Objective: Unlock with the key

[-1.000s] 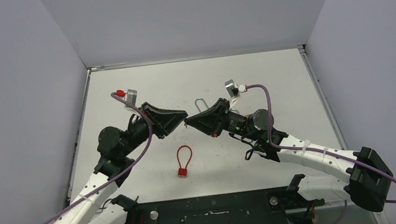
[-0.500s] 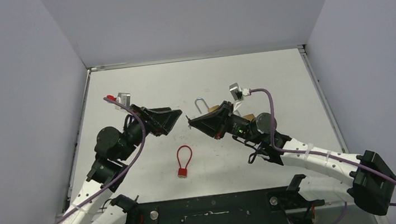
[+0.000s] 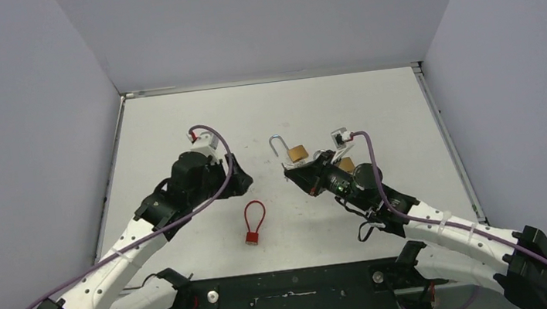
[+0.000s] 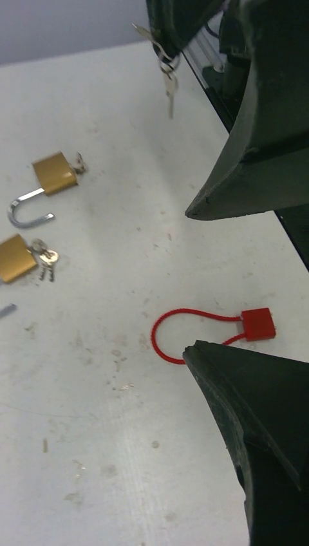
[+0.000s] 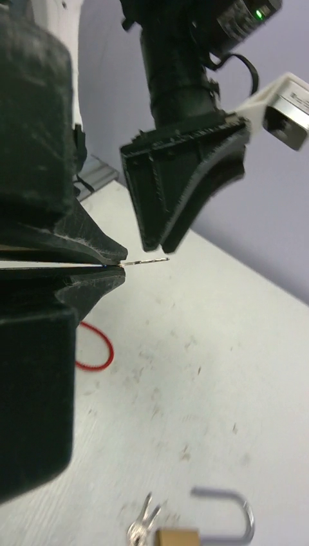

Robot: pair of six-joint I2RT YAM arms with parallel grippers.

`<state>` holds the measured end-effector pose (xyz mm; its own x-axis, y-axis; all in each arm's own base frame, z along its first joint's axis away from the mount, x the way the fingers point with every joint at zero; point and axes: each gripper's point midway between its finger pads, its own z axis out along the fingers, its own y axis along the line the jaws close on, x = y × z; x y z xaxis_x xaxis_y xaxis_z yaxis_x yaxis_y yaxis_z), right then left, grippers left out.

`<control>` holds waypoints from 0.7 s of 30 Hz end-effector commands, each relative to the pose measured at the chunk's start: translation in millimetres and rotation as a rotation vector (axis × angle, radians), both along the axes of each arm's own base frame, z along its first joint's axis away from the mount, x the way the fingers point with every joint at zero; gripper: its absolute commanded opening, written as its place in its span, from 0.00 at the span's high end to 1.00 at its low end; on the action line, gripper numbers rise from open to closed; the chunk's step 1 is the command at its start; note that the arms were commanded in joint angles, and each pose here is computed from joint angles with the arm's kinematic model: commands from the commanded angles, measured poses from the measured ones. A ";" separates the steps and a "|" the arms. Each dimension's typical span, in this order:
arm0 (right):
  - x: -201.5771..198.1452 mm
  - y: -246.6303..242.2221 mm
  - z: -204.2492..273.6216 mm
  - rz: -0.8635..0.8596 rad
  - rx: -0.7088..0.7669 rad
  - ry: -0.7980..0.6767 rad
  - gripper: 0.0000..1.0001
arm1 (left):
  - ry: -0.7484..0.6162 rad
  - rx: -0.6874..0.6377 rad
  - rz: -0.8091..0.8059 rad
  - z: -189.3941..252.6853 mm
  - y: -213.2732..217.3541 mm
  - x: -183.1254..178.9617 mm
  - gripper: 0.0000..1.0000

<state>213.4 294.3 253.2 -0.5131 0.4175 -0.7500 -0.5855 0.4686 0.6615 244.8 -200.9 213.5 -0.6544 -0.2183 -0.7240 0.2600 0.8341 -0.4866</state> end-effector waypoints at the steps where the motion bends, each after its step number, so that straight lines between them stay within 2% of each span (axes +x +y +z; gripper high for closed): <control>1: 20.7 -39.8 -38.2 -0.218 -0.118 0.089 1.00 | 0.116 0.166 0.001 -48.3 5.7 -26.5 0.33; 6: 22.3 -57.1 -64.0 -0.274 -0.154 0.165 1.00 | 0.222 0.248 -0.044 -94.9 -15.1 -53.7 0.33; 11: 20.3 -64.0 -73.4 -0.285 -0.166 0.188 1.00 | 0.304 0.299 -0.031 -126.4 -17.2 -70.9 0.35; 16: 13.5 -68.4 -85.6 -0.270 -0.207 0.214 1.00 | 0.351 0.278 -0.028 -149.6 -16.4 -85.4 0.27; 21: 2.7 -73.9 -87.6 -0.248 -0.188 0.212 1.00 | 0.397 0.280 -0.016 -165.9 -19.4 -89.7 0.32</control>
